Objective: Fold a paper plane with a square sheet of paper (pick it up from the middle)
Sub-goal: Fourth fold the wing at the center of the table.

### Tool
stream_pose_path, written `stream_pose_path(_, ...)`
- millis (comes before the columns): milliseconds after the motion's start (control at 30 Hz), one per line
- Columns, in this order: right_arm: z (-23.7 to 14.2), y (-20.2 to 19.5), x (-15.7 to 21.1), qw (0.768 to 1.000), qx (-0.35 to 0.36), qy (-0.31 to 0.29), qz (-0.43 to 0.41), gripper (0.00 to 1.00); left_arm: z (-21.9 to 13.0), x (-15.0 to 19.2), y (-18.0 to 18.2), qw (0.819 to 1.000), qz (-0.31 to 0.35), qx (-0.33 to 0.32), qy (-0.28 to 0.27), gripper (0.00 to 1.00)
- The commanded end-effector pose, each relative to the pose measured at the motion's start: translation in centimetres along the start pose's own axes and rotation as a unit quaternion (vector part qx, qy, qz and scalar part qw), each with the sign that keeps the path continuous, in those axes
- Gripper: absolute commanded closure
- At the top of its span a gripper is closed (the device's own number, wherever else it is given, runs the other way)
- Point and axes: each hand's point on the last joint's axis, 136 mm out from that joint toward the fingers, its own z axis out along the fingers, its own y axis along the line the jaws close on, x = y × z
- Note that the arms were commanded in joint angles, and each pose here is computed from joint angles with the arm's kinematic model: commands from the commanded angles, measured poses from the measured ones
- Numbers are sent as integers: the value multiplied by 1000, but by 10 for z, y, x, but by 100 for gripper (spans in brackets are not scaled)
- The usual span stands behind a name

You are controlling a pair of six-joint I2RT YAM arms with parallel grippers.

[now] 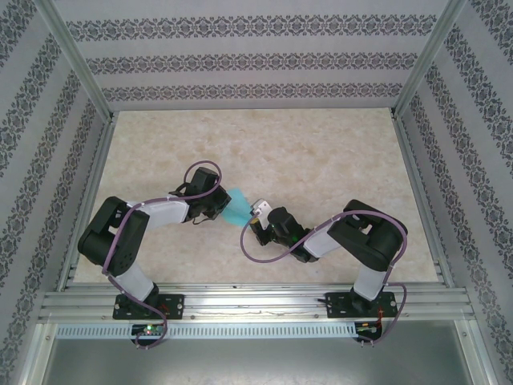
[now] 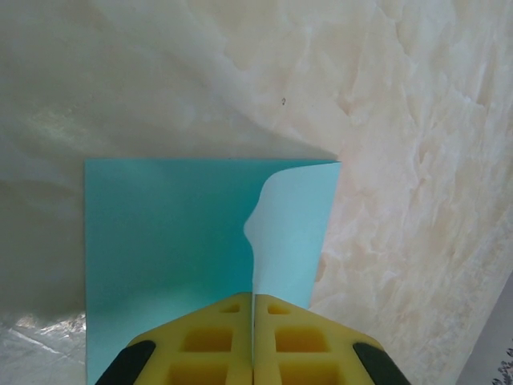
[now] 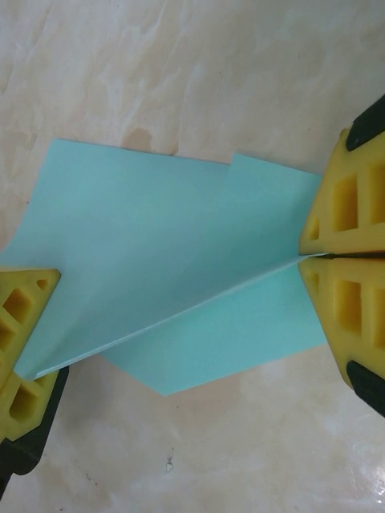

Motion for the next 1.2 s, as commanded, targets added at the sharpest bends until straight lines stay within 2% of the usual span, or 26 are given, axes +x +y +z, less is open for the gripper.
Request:
stream_pose_path(0,-1,1,-5,1000,6,-13,12,91,-10,-12,-7,1000,-6,13,-20,92)
stream_pose_path(67,-1,1,-4,1000,4,-11,12,88,-11,-12,-7,1000,-5,14,-21,99)
stream_pose_path(200,-2,2,-4,1000,1,-11,12,82,-9,-11,-6,1000,-5,14,-16,100)
stream_pose_path(267,-2,1,-2,1000,3,-7,10,82,-10,-11,-6,1000,-7,16,-18,100)
stream_pose_path(500,-4,4,-6,1000,-5,-13,8,93,-11,-11,-4,1000,-7,12,-17,99)
stream_pose_path(567,-2,5,-5,1000,-8,-12,12,95,-12,-11,-4,1000,-6,13,-18,97)
stream_pose_path(600,-2,6,-5,1000,-11,-13,17,95,-13,-12,-6,1000,-3,15,-18,91)
stream_pose_path(633,-2,6,-4,1000,-11,-13,21,96,-14,-13,-6,1000,-2,14,-20,80)
stream_pose_path(700,0,6,-3,999,-17,-10,36,97,-18,-15,-7,999,2,14,-29,77)
stream_pose_path(800,1,3,-3,998,-14,-10,58,97,-25,-21,-5,999,0,9,-47,63)
stream_pose_path(1033,5,-3,8,998,3,6,62,95,-42,-29,-3,997,6,6,-79,60)
stream_pose_path(1167,8,-4,12,998,8,9,60,94,-42,-28,1,997,4,2,-76,59)
